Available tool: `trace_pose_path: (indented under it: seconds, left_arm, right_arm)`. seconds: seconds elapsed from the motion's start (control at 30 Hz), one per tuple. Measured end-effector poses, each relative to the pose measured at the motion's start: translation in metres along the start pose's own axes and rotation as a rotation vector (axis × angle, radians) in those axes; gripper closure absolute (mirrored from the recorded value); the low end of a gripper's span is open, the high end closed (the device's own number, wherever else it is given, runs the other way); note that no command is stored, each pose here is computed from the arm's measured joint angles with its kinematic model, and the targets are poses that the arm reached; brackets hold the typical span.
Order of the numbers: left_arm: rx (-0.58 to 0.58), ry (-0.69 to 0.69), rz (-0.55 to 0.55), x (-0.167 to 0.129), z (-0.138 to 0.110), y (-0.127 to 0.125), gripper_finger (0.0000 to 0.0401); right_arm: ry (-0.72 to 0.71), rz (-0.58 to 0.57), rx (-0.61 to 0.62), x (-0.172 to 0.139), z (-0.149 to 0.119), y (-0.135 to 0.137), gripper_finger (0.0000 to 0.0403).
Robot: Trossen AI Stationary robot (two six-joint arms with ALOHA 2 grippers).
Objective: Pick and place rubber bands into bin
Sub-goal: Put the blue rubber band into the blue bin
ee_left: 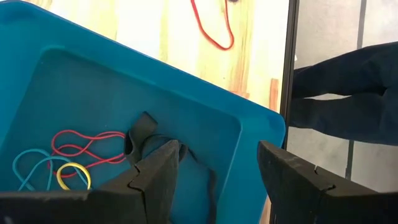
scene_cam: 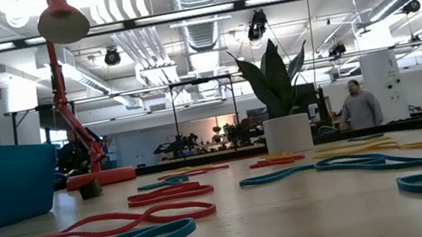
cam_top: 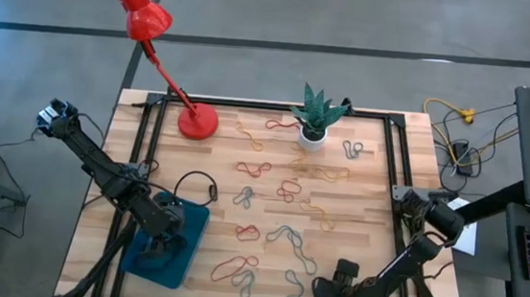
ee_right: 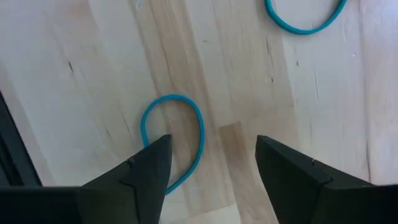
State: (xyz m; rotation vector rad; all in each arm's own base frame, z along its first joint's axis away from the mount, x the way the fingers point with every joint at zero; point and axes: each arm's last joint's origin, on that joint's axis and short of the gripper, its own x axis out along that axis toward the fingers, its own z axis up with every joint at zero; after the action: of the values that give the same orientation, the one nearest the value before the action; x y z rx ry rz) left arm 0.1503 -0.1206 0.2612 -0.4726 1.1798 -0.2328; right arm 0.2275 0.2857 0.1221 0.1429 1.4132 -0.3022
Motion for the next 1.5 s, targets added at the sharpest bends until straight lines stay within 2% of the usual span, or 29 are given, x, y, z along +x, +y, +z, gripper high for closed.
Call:
trace_pose_path:
  seconds: [0.1,0.23,0.47,0.77,0.87,1.0,1.13,1.2,1.33,1.4,1.5]
  left_arm:
    - [0.0,0.0,0.0,0.0,0.0,0.0,0.0199]
    - [0.001,0.0,0.0,0.0,0.0,0.0,0.0199]
    - [0.0,0.001,0.0,0.0,0.0,0.0,0.0199]
    - [0.0,0.001,-0.001,0.0,0.0,0.0,0.0199]
    - [-0.001,0.001,-0.001,0.0,0.0,0.0,0.0199]
    - [-0.001,0.001,-0.001,0.0,0.0,0.0,0.0199]
    - [-0.001,-0.002,-0.003,0.0,0.0,0.0,0.0199]
    - [0.001,-0.01,-0.011,0.0,0.001,-0.001,0.0199]
    - [0.001,-0.019,-0.021,0.0,0.002,-0.002,0.0198]
    - [0.001,-0.022,-0.023,0.0,0.002,-0.002,0.0199]
    - [0.003,-0.031,-0.034,0.0,0.003,-0.003,0.0198]
  right_arm:
    - [0.027,0.003,0.04,0.001,0.001,0.004,0.0208]
    - [0.047,0.026,0.108,0.002,0.001,0.006,0.0257]
    - [0.049,0.069,0.118,0.005,0.001,0.008,0.0331]
    - [0.082,0.112,0.203,0.007,0.004,0.008,0.0387]
    - [0.077,0.134,0.264,0.002,0.011,0.006,0.0394]
    - [-0.069,0.157,0.399,-0.012,0.029,-0.002,0.0395]
    - [-0.265,0.171,0.536,-0.04,0.058,-0.024,0.0395]
    - [-0.347,0.169,0.566,-0.052,0.07,-0.036,0.0395]
    - [-0.478,0.18,0.558,-0.074,0.099,-0.061,0.0395]
    - [-0.532,0.197,0.514,-0.088,0.113,-0.075,0.0395]
    - [-0.491,0.164,0.411,-0.086,0.125,-0.089,0.0395]
